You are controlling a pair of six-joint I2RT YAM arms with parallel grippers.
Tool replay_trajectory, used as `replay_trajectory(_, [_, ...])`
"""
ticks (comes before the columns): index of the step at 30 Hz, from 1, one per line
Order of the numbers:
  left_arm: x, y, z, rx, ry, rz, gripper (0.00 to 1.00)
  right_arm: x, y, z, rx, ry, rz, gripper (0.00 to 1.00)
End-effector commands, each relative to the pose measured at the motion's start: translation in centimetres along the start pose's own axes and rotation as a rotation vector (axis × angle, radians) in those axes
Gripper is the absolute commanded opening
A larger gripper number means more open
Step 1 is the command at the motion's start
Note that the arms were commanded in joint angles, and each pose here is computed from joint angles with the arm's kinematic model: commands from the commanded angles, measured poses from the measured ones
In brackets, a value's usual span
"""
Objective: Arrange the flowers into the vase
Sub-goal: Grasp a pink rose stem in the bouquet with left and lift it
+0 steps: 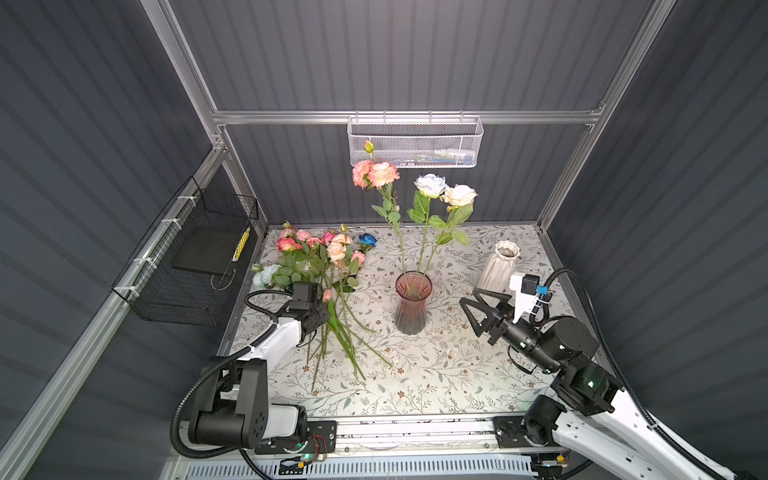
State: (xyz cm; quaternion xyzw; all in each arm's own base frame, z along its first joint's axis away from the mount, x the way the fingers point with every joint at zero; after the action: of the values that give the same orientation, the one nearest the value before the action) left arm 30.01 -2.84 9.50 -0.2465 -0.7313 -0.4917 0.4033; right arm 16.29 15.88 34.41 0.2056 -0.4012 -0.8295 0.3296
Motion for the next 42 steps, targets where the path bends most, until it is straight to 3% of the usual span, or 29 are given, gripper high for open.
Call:
replay_trajectory(1, [-0.2,1.8,-0.5,-0.006,-0.015,-0.068,0.31,0.4,0.3,0.0,0.024,-0.009,-0.01,0.71])
replay_trajectory(4, [-0.7,1.8,-0.7,-0.005,-0.031,-0.077,0.32,0.5,0.4,0.0,0.025,-0.011,-0.011,0.71])
replay_trajectory(10, [-1.6,1.9,-0.9,-0.019,-0.033,-0.076,0.13,0.4,0.3,-0.1,0.026,-0.018,-0.01,0.71])
replay_trajectory(13, [-1.7,1.8,-0.9,-0.028,-0.034,-0.073,0.09,0.4,0.3,-0.1,0.026,-0.02,-0.009,0.71])
replay_trajectory(15, [-1.7,1.7,-0.9,-0.035,-0.033,-0.072,0.09,0.4,0.4,-0.1,0.027,-0.022,-0.011,0.71])
replay_trajectory(19, [-1.8,1.4,-0.7,-0.044,-0.027,-0.06,0.23,0.4,0.4,-0.1,0.022,-0.021,-0.011,0.71])
replay_trajectory(21, [-1.8,1.3,-0.6,-0.044,-0.026,-0.058,0.24,0.3,0.3,-0.1,0.02,-0.02,-0.009,0.71])
replay_trajectory(29, [-1.1,1.6,-0.5,-0.041,-0.018,-0.077,0.02,0.5,0.5,0.0,0.018,-0.021,-0.015,0.71])
replay_trajectory(35, [4.4,4.1,-1.4,-0.031,-0.094,-0.21,0.0,1.0,1.0,0.3,0.021,-0.014,-0.032,0.71])
replay_trajectory(42, [15.5,7.8,-4.3,-0.062,-0.31,-0.428,0.0,1.4,1.6,0.7,0.028,-0.006,-0.05,0.72])
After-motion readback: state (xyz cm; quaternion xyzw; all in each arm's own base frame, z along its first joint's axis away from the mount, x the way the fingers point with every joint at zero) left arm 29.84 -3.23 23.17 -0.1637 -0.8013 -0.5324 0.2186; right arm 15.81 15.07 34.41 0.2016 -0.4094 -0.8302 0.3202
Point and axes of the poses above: each gripper's point midway between its finger pads, its own x axis back along the fingers, its own z axis along the line the jaws close on, y = z × x, the point moved 5 cm from there along x, back along the fingers, and after that the axes turned 9 degrees about -x, right-handed, at the moved point
